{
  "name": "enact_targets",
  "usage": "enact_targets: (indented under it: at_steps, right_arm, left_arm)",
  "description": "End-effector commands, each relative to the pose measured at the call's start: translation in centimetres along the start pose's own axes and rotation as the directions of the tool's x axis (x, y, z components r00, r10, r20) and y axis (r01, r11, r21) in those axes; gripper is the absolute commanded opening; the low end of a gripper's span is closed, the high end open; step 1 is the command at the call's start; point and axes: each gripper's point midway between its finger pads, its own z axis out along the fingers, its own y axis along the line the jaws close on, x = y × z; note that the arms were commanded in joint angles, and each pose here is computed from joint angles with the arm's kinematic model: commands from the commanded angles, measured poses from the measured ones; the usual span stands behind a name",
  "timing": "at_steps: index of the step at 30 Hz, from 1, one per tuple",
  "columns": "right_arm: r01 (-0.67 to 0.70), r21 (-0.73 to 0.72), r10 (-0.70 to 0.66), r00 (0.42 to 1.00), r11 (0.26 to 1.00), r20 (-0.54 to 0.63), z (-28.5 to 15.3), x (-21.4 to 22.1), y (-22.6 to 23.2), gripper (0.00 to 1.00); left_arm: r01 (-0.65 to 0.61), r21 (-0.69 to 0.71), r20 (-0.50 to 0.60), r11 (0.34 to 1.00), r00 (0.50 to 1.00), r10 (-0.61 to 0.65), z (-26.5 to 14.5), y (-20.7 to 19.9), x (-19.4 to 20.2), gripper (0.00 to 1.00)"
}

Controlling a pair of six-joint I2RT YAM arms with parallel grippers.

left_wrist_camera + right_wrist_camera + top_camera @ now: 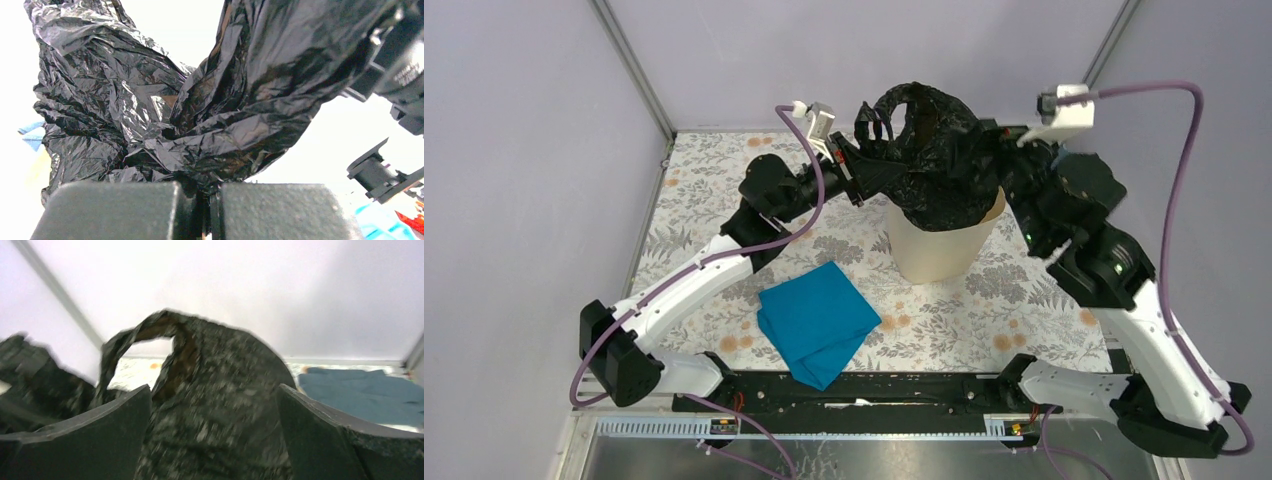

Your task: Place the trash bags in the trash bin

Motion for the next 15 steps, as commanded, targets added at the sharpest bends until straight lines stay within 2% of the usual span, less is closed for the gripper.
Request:
enact_targets:
  at_steps: [1,6,8,11,13,15]
  right_arm:
    - [0.104,0.145,-0.099,0.994,0.984,-0.036,4.9,0.3,-2.3,1.0]
    - [-0.078,-0.022,0.075,0.989,0.997,-0.127,10.4,2.3,-2.2,1.0]
    - [-0.156,-0.103,0.137,0.976,0.982,-0.172,11.7,3.3,-1.9,1.0]
    - [-0.25,-0.143,0.215,0.951,0.958,-0.222,12.6,5.1,-2.9,1.0]
    - [-0.313,-0.151,0.27,0.93,0.938,-0.25,12.4,6.6,-3.9,0.95]
    - [-0.381,-0.147,0.325,0.897,0.913,-0.301,11.4,8.1,-4.2,0.85]
  left_arm:
    - [-0.045,-0.021,0.014,0.999,0.999,0.045,-0.8,0.0,-0.4,0.0]
    - [-0.038,-0.02,0.008,0.999,0.999,0.038,-0.9,0.3,0.2,0.0]
    - [-0.031,-0.016,-0.001,0.999,1.0,0.031,-0.6,0.4,0.5,0.0]
    - [-0.021,0.011,-0.009,1.0,1.0,0.021,-0.2,0.2,0.8,0.0]
    - [-0.014,0.028,-0.009,1.0,1.0,0.014,0.0,0.0,0.8,0.0]
    - [-0.017,0.04,-0.003,0.999,1.0,0.017,0.1,-0.1,0.7,0.0]
